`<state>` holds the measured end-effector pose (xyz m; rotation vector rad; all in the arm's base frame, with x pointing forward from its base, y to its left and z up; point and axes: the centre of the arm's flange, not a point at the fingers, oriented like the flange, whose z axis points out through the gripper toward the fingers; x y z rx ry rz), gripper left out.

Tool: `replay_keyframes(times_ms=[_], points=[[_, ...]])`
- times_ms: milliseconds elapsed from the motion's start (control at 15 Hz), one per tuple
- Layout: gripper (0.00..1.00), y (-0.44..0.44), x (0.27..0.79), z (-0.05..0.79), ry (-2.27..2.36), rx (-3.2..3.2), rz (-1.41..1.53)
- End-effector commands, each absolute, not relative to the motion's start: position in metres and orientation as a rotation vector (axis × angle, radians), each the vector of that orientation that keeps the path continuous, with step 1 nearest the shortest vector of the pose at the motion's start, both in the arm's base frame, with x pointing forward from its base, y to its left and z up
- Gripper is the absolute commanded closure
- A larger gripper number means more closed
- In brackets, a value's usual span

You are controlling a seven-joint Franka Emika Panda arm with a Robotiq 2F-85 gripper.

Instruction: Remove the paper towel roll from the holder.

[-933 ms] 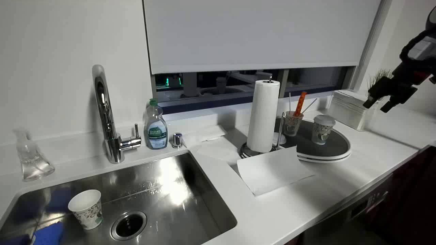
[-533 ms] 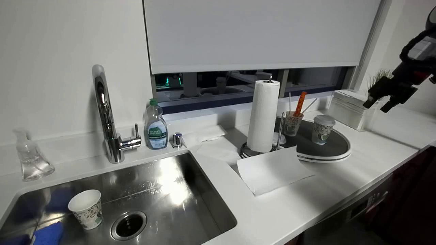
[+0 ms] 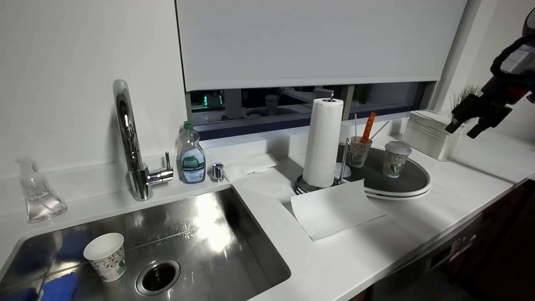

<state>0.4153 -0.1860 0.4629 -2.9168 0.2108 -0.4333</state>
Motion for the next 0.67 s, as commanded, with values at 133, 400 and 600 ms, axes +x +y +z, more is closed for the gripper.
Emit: replay_keyframes(times_ms=[133,400,600], points=[[0.0,-0.173,0.43,0.469,0.306,-2.873,-0.451],[0.0,-0.126,0.472,0.503,0.455,-2.754,-0.505],[0.0,-0.096,0.505,0.542,0.504,-2.695,-0.569]])
